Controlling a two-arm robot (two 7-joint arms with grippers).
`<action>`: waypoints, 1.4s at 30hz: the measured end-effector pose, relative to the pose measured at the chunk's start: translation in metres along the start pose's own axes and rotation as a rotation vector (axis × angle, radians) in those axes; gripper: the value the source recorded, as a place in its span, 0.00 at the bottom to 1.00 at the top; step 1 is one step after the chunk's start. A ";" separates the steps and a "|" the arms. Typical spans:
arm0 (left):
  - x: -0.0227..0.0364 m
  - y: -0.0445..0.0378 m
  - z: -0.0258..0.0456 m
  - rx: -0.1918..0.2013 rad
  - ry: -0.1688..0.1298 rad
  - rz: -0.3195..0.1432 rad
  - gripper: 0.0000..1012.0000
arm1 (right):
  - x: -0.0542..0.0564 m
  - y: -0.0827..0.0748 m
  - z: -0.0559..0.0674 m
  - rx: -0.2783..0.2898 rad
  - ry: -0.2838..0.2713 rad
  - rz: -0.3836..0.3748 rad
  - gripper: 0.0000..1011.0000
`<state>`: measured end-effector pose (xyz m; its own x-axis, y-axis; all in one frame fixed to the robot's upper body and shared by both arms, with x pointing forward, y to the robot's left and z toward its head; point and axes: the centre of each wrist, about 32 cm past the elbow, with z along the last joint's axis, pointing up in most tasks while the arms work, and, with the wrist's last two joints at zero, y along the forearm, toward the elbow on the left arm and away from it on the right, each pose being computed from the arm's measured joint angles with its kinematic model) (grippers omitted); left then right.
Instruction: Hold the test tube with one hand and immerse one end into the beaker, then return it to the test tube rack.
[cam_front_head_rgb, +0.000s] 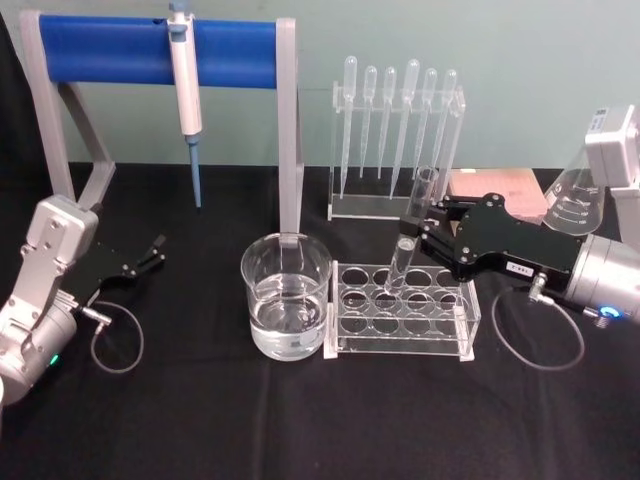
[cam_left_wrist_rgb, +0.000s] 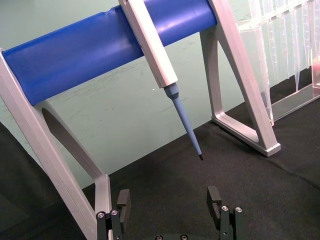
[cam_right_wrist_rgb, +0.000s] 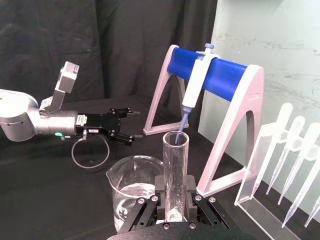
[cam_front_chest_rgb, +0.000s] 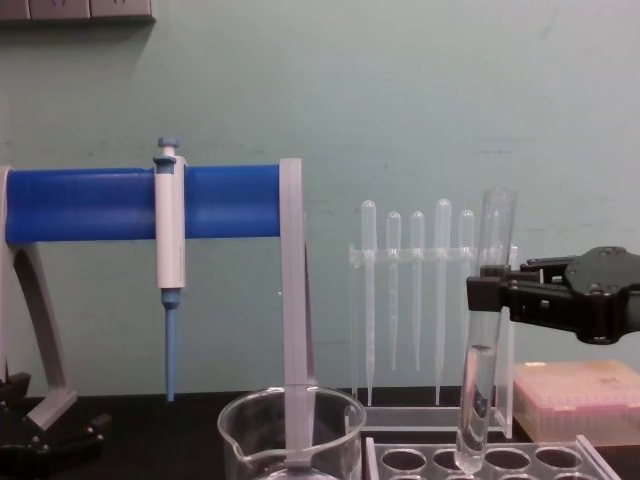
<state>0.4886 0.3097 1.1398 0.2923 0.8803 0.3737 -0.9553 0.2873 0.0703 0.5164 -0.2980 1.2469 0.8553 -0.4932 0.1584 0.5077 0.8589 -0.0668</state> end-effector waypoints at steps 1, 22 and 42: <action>0.0000 0.0000 0.0000 0.000 0.000 0.000 0.99 | 0.000 0.000 -0.001 0.001 0.001 0.001 0.22; 0.0000 0.0000 0.0000 0.000 0.000 0.000 0.99 | 0.001 0.010 -0.013 -0.018 0.024 0.020 0.22; 0.0000 0.0000 0.0000 0.000 0.000 0.000 0.99 | 0.001 0.014 -0.034 -0.041 0.055 0.017 0.22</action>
<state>0.4886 0.3096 1.1398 0.2923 0.8803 0.3736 -0.9552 0.2873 0.0703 0.5275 -0.2914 1.2129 0.8677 -0.4865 0.1024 0.4959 0.8615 -0.1092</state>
